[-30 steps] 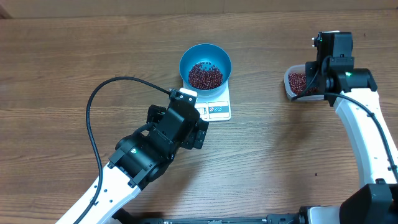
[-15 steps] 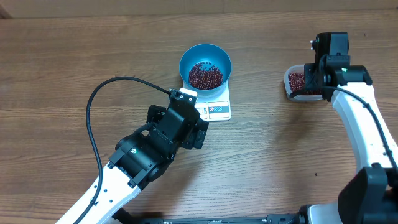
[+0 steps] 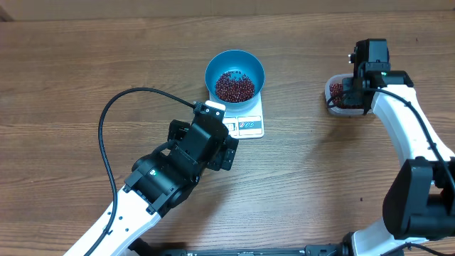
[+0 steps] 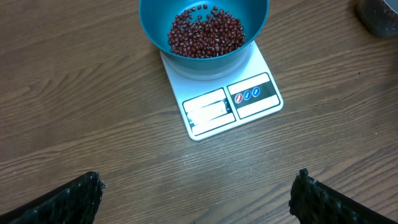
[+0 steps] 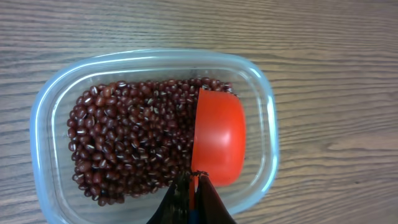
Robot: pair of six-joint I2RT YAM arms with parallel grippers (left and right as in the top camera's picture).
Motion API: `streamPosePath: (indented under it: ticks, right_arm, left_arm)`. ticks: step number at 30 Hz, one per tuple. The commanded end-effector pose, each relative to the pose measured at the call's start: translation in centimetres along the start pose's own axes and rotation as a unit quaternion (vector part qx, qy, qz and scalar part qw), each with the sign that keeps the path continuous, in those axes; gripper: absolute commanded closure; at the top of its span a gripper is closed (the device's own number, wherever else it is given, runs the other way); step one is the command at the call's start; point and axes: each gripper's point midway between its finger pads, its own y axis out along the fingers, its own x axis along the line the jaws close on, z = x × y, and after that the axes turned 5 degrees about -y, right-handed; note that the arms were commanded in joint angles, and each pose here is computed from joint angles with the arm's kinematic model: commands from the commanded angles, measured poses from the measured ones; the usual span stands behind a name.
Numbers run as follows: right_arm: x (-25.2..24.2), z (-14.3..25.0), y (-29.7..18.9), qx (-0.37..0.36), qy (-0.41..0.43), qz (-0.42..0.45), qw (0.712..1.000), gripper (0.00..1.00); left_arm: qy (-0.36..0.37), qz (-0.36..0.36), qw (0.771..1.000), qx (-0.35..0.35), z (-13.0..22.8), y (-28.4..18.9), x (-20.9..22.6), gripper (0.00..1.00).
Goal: Scoop item into bowl and weigh 150g on scale
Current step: 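Lower the red cup into the beans with the right gripper, then drag the red cup through the beans to scoop with right gripper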
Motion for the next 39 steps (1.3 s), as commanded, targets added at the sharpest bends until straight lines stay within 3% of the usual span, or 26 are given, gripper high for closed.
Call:
streamPosePath:
  ticks: [1,39]
  right_arm:
    - [0.4,-0.4,0.7,0.001,0.004,-0.009,1.0,0.96]
    - [4.6,0.1,0.4,0.005,-0.019,-0.129,0.991,0.96]
  left_arm:
    - [0.002,-0.006,1.0,0.003,0.1,0.3,0.4,0.01]
    - [0.002,-0.006,1.0,0.003,0.1,0.3,0.4,0.01]
